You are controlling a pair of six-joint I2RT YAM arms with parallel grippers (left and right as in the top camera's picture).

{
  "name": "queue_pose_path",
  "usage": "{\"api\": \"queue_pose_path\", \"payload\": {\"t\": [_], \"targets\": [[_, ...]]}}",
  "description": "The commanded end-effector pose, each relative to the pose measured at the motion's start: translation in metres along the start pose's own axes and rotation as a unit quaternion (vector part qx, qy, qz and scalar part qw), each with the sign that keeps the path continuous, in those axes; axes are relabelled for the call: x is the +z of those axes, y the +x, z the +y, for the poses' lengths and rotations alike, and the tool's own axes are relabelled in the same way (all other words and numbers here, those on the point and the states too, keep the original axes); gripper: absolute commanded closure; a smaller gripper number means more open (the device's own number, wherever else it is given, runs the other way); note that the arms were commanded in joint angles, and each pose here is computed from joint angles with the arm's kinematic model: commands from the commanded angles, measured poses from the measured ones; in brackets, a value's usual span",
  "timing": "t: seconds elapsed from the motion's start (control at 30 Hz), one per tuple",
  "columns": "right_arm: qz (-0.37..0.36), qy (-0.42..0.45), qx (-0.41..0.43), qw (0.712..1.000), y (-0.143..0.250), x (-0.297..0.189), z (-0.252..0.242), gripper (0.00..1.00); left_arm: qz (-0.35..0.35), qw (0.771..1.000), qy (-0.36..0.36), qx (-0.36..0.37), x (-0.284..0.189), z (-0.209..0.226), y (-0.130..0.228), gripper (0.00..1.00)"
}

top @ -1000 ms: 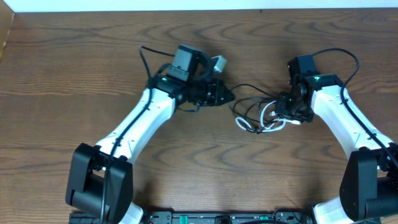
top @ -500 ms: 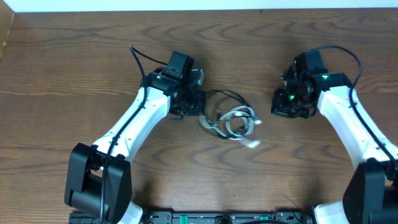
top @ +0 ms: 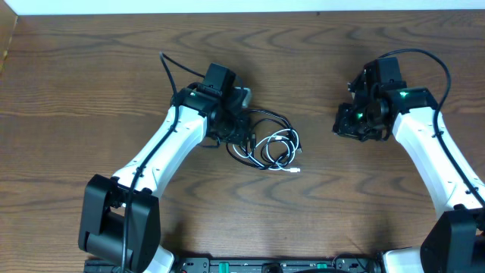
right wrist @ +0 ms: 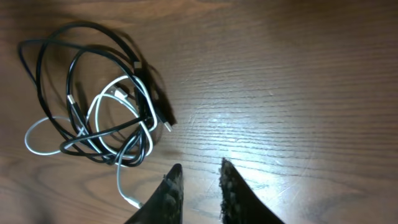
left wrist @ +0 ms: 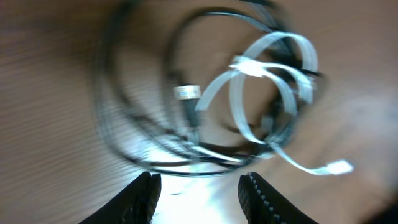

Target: Untangle cables

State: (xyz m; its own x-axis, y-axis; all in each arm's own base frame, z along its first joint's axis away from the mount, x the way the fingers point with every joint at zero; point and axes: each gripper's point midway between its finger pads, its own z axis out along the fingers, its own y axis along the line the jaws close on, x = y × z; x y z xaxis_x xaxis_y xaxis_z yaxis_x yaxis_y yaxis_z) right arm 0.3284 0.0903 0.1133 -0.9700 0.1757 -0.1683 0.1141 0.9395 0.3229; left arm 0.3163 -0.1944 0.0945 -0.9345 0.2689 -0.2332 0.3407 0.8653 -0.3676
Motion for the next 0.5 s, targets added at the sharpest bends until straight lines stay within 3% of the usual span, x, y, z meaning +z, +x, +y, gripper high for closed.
{"api": "queue_pose_path", "payload": {"t": [0.0,0.2,0.47], "targets": [[-0.014,0.009,0.007,1.000,-0.008,-0.005,-0.007,0.82,-0.013,0.992,0.094,0.078,-0.009,-0.046,-0.003,0.54],[-0.014,0.010,0.009,1.000,-0.008,-0.005,-0.009,0.80,-0.026,0.989,0.059,0.135,0.022,-0.064,-0.013,0.46],[-0.013,0.010,0.007,1.000,-0.008,-0.005,-0.009,0.78,0.021,0.983,0.068,0.169,0.067,-0.088,0.008,0.49]]}}
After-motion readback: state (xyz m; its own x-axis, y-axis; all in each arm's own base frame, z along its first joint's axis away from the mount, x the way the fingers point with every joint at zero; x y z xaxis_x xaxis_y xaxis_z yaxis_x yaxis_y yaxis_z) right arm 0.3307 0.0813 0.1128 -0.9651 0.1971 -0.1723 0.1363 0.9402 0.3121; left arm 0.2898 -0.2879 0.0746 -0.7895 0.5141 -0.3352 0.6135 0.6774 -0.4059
